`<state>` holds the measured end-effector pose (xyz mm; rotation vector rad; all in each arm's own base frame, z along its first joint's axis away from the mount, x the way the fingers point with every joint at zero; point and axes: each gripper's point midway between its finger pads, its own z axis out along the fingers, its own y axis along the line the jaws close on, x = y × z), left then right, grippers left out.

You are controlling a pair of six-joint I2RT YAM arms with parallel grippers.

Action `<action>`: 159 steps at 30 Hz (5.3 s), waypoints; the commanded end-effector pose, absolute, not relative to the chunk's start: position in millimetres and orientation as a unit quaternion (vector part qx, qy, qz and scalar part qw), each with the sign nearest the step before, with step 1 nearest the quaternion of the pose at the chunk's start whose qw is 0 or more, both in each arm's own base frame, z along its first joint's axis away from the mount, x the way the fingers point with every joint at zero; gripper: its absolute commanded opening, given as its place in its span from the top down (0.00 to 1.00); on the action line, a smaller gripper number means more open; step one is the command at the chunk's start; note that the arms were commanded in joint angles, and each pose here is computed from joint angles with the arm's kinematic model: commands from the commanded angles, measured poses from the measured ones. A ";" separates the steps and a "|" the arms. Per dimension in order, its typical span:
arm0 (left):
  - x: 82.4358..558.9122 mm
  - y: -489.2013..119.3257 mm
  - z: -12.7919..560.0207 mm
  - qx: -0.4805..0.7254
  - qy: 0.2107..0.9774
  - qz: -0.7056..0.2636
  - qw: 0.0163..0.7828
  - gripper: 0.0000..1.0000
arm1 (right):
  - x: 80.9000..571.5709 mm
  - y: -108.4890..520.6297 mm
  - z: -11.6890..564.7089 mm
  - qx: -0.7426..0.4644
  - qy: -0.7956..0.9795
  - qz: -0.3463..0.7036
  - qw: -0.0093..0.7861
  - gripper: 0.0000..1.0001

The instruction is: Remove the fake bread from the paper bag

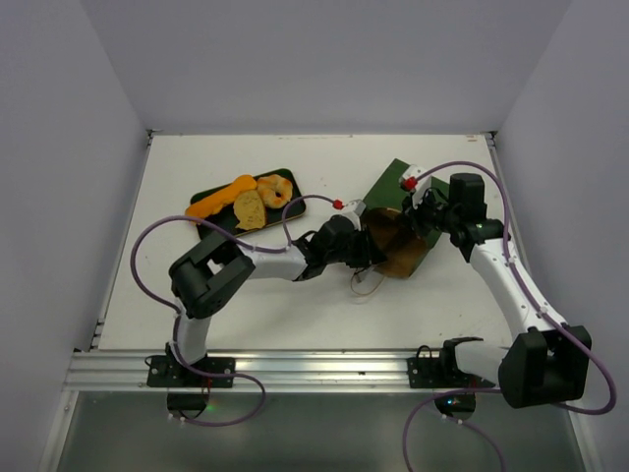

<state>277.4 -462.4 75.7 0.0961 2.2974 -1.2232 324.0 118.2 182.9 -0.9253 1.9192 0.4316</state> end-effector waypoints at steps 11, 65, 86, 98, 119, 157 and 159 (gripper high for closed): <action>245.6 -401.1 114.5 0.040 0.841 -0.441 0.310 1.00 | 336.2 108.3 199.8 -0.349 0.779 0.142 0.502 1.00; 148.9 -270.2 198.2 0.068 0.826 -0.448 0.335 1.00 | 350.6 91.5 194.2 -0.300 0.798 0.104 0.513 1.00; 293.3 -194.5 214.7 -0.214 0.805 -0.384 0.399 1.00 | 348.4 93.0 199.5 -0.300 0.791 0.107 0.522 1.00; 316.2 -194.8 171.8 -0.206 0.836 -0.347 0.373 1.00 | 346.5 94.3 200.3 -0.303 0.788 0.110 0.524 1.00; 312.6 -191.8 157.4 -0.208 0.845 -0.340 0.356 0.88 | 345.8 94.5 199.9 -0.303 0.789 0.111 0.524 1.00; 306.7 -185.6 169.9 -0.236 0.830 -0.360 0.354 0.54 | 345.6 94.4 200.0 -0.304 0.788 0.111 0.524 1.00; 306.7 -185.4 167.0 -0.238 0.832 -0.358 0.350 0.54 | 345.3 94.7 199.8 -0.303 0.788 0.112 0.524 1.00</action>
